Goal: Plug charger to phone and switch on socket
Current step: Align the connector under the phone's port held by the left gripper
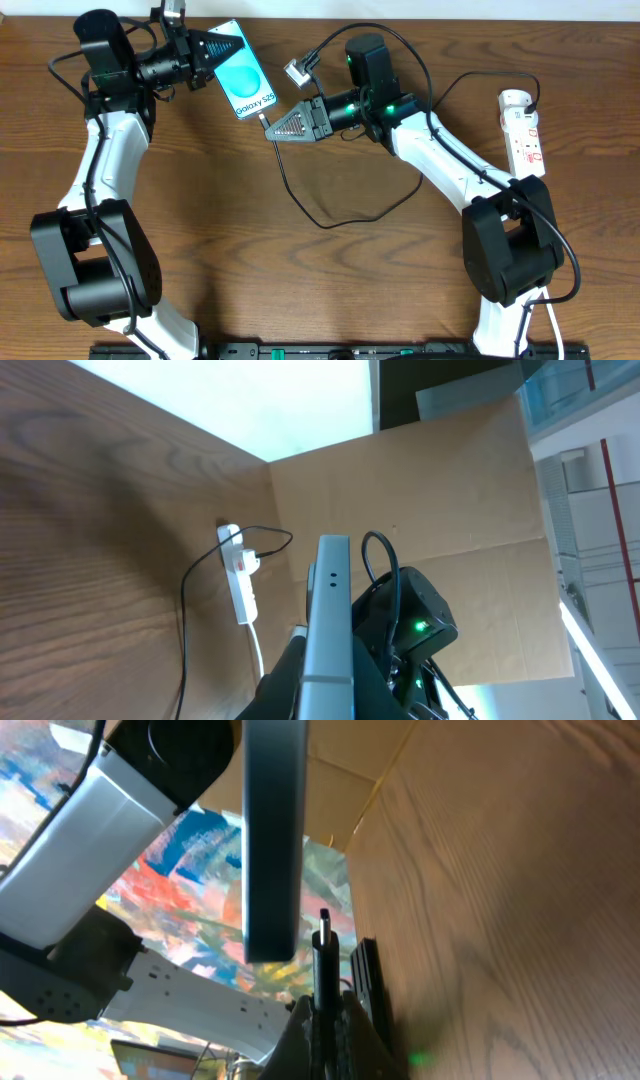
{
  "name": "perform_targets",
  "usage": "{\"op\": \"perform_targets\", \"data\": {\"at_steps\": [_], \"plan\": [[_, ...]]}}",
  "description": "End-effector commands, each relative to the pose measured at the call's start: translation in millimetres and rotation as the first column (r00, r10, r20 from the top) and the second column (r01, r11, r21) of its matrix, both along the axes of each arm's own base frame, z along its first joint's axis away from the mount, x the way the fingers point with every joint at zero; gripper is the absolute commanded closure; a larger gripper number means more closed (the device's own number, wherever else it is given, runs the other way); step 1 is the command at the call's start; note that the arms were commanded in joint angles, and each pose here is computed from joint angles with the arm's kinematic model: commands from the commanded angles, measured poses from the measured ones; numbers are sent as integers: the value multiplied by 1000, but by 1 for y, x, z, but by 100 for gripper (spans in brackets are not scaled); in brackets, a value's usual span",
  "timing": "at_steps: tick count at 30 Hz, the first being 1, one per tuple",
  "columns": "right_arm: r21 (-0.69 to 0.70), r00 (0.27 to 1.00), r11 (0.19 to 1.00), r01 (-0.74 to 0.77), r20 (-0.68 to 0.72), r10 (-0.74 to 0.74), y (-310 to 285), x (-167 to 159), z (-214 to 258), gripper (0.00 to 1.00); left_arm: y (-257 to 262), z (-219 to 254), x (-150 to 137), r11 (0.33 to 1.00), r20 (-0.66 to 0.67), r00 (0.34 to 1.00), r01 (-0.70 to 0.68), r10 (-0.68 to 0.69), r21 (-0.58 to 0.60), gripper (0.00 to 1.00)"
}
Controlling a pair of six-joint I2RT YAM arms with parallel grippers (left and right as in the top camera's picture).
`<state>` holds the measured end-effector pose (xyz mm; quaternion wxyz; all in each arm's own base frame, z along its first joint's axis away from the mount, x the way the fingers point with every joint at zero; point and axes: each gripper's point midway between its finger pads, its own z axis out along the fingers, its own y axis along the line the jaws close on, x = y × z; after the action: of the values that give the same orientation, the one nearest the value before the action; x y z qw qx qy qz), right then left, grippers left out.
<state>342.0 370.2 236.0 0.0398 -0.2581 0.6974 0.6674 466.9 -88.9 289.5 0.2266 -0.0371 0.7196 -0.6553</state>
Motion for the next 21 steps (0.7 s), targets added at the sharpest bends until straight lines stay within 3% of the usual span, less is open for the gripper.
{"op": "perform_targets", "data": {"at_steps": [1,21], "plan": [[9,1000,1000,-5,-25,5,-2,1,5,99,-2,8,-2,1000,47,999,13,-14,11,93],[28,998,998,-51,-28,51,1,-9,9,99,-1,9,-2,1000,60,998,11,-12,15,93]]}}
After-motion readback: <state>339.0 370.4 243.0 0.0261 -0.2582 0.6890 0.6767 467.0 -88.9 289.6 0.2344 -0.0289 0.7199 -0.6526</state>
